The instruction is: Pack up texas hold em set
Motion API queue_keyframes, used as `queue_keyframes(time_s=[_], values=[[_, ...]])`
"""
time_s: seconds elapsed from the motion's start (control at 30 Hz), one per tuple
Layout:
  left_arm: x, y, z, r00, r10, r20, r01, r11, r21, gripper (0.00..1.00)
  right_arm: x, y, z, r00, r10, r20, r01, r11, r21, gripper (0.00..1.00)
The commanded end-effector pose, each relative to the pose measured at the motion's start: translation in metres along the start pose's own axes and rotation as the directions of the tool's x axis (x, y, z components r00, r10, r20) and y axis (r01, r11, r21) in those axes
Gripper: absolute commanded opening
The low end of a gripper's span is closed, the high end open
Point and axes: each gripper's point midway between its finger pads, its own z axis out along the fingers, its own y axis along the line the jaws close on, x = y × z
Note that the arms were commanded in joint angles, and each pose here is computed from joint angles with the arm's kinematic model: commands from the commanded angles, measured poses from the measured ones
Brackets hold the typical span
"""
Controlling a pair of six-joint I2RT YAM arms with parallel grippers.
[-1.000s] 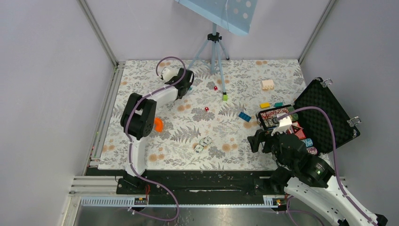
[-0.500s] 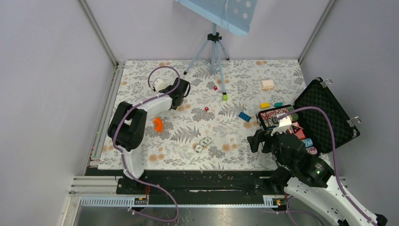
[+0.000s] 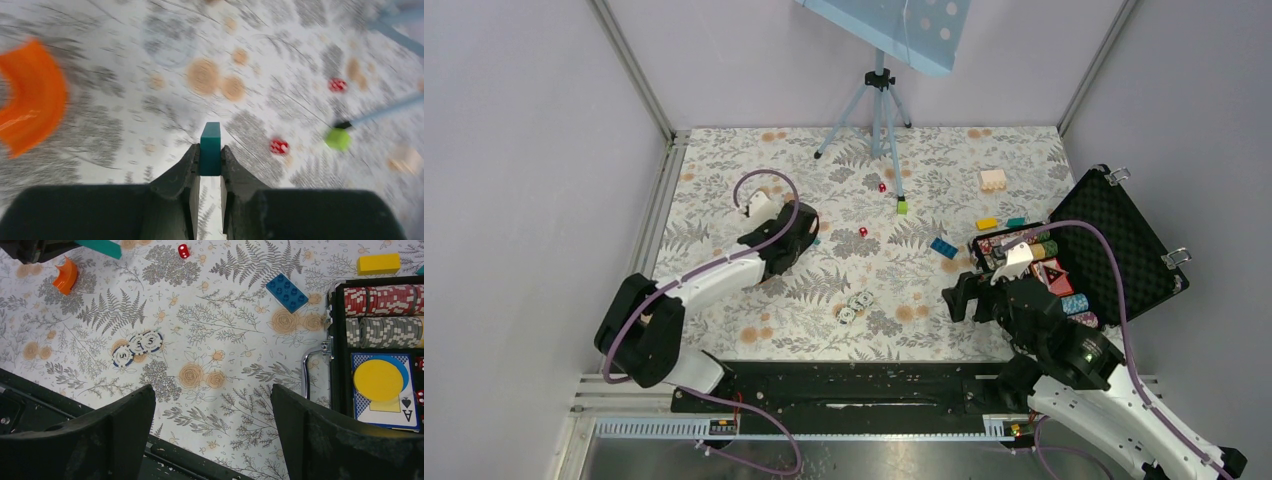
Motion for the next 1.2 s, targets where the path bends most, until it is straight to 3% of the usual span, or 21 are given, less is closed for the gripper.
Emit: queue_keyframes(time_s=[0.0,0.17,0.27,0.47,0.63,0.67,0.83,1.17], values=[[0.022,-0.091,-0.029,0.988,0.056,-0.143,0.020,0.876,0.481,0.00,-0.008,0.010,0.004,1.000,0.010,0.027,-0.009,0.999,-0.036,0.92],[0.075,-0.136,-0.025,0.932,0.183,-0.313,0.045,0.798,0.601,0.01,-0.011,0.010,0.003,0.999,0.031,0.034,-0.030,0.999,-0.034,0.92],[0.105,-0.139,-0.021,0.889,0.245,-0.388,0.050,0.789,0.612,0.01,-0.014,0.011,-0.001,0.998,0.047,0.045,-0.045,0.998,-0.041,0.92],[0.115,-0.112,-0.028,0.866,0.297,-0.403,0.007,0.799,0.602,0.03,-0.013,0.007,-0.002,0.996,0.070,0.050,-0.069,0.997,-0.022,0.92],[0.124,-0.082,-0.029,0.837,0.349,-0.421,-0.058,0.823,0.565,0.12,-0.012,0.007,0.004,0.997,0.067,0.035,-0.067,0.998,-0.002,0.93],[0.123,-0.078,-0.029,0.838,0.355,-0.414,-0.073,0.825,0.560,0.14,-0.013,0.006,0.006,0.997,0.064,0.034,-0.064,0.998,0.011,0.94],[0.109,-0.059,-0.026,0.853,0.375,-0.365,-0.156,0.848,0.507,0.47,-0.022,-0.006,0.008,0.997,0.057,0.047,-0.061,0.993,0.100,0.99],[0.059,-0.041,-0.030,0.899,0.344,-0.271,-0.200,0.873,0.445,0.70,-0.033,-0.024,0.003,0.984,0.133,0.117,-0.155,0.966,0.207,1.00]])
